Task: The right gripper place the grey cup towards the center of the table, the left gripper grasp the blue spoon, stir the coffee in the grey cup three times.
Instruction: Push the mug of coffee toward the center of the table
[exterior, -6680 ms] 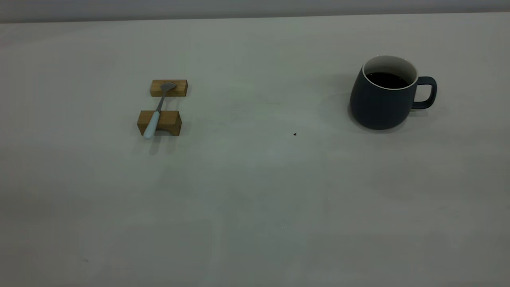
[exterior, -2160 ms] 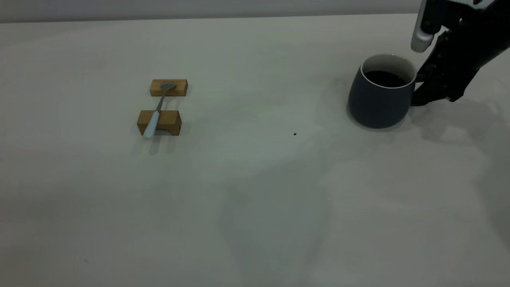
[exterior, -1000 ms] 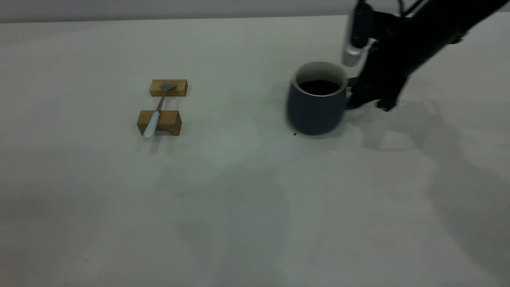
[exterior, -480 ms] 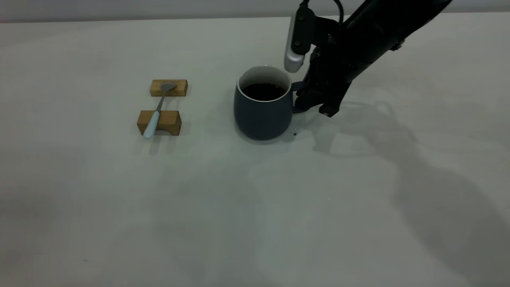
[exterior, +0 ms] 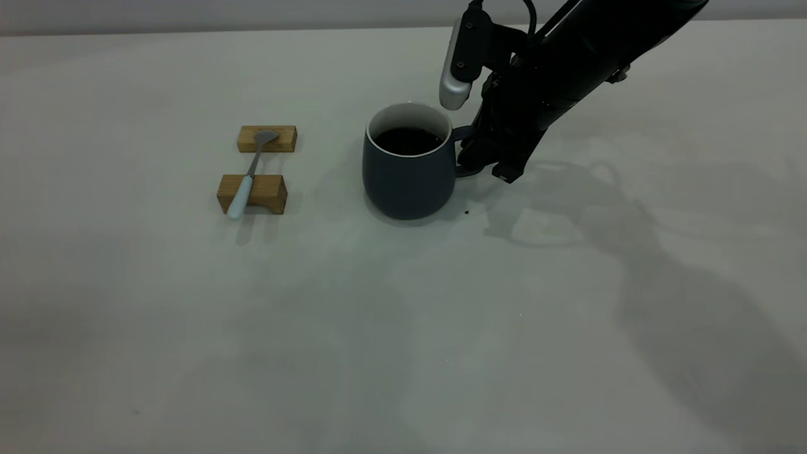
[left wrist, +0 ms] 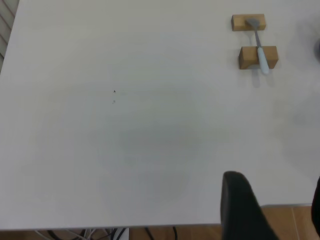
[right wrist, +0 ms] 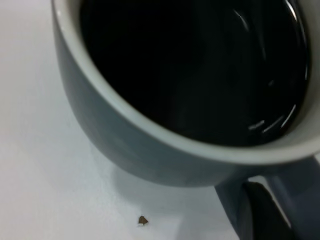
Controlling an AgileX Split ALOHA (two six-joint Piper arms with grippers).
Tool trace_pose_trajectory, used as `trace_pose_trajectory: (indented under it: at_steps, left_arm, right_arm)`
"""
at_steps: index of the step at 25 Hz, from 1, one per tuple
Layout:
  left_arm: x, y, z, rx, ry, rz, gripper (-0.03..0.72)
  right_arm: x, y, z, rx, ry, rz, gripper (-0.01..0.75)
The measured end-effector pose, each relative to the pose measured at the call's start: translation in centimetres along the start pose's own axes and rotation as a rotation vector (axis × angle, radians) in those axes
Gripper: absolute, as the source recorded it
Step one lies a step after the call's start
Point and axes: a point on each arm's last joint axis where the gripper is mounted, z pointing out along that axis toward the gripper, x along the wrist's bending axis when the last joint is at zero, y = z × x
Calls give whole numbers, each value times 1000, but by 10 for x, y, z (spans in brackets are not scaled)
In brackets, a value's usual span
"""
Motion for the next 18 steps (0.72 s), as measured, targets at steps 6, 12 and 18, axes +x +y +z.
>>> trace_pose_trajectory:
  at_steps: [6, 12, 18]
  left_arm:
    - [0, 0, 0, 0, 0, 0, 423]
    - [0, 0, 0, 0, 0, 0, 423]
    - [0, 0, 0, 0, 0, 0, 423]
  right_arm:
    - [0, 0, 0, -3, -1, 6, 225]
    - [2, -1, 2, -3, 10, 5, 395]
    - [-2, -1, -2, -2, -2, 35, 488]
